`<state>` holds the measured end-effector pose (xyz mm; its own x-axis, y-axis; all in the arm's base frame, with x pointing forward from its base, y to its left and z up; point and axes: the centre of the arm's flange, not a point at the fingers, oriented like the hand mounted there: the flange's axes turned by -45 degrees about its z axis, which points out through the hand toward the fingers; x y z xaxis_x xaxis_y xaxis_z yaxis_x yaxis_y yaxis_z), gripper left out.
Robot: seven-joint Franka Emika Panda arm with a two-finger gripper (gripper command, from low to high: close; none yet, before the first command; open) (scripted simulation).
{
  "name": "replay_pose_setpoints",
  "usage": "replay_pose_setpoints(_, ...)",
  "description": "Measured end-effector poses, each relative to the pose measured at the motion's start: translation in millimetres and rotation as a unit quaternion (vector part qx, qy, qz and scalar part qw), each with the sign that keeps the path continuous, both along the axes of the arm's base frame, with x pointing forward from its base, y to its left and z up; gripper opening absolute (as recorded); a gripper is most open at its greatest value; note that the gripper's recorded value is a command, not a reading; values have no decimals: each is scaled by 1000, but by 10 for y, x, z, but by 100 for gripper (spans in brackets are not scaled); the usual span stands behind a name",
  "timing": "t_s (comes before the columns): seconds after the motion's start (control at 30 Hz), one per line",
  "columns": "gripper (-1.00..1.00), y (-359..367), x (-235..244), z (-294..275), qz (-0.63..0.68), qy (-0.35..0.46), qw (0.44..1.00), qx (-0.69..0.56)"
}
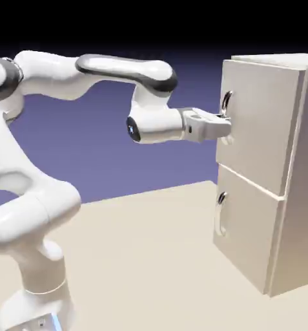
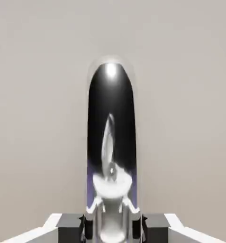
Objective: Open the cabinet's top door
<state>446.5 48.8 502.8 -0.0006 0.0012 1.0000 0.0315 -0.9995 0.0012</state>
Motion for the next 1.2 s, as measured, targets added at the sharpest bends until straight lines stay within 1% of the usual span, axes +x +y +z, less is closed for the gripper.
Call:
replay_pose_setpoints(0.27,-100,-101,-134,0,32,0,999,0)
replay_pose_setpoints(0.67,-100,-576,-593,2,159,1,987,-1)
replay_pose_setpoints(0.97,-100,-1058,-876,-2,263,1,965,1)
replay_pose_setpoints(1.2,-100,-1529,-1037,-2,353,1,936,0)
